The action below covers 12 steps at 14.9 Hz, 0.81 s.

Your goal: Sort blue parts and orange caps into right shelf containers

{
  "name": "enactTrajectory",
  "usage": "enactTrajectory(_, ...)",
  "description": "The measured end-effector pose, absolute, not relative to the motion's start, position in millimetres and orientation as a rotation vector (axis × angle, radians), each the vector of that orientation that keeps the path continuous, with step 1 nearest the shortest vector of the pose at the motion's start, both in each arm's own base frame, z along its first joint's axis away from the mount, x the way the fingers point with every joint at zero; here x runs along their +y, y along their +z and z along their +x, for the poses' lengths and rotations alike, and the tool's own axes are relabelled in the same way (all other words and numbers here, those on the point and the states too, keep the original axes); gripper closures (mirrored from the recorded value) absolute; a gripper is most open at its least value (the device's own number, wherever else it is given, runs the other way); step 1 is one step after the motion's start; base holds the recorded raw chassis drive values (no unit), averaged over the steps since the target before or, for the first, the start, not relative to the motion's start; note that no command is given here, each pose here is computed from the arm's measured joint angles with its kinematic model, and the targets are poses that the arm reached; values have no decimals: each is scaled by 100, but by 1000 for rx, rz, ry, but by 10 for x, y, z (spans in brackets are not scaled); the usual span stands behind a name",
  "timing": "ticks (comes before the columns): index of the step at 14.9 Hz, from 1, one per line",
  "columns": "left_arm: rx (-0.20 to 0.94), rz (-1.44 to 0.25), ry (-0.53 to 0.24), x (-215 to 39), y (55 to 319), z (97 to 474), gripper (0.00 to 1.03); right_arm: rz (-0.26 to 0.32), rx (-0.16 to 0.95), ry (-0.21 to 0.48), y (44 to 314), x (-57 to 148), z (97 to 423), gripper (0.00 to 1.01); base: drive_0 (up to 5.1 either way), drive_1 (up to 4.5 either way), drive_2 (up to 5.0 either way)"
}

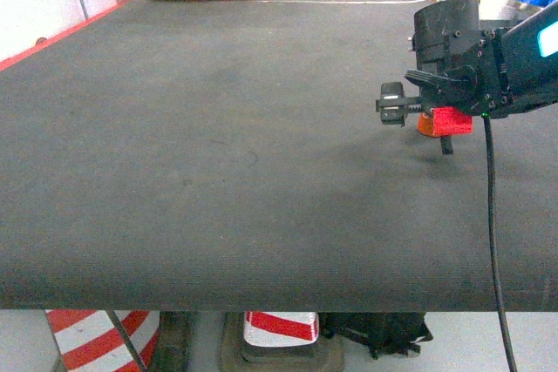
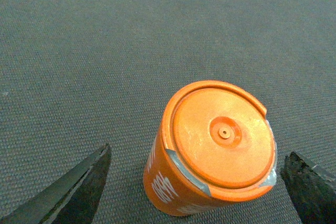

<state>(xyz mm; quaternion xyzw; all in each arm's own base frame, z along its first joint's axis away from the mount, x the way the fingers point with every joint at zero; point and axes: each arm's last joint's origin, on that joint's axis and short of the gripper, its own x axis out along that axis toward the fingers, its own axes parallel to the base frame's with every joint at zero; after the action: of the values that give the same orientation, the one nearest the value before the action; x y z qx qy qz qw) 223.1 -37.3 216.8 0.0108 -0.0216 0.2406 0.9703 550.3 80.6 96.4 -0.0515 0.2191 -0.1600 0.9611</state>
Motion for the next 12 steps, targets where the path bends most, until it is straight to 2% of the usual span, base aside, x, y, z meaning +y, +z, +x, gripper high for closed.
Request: enactTrajectory(12,-44,22,486,-373,2168,2230,62,-106,455,-331,859,790,5665,3,0,0,0)
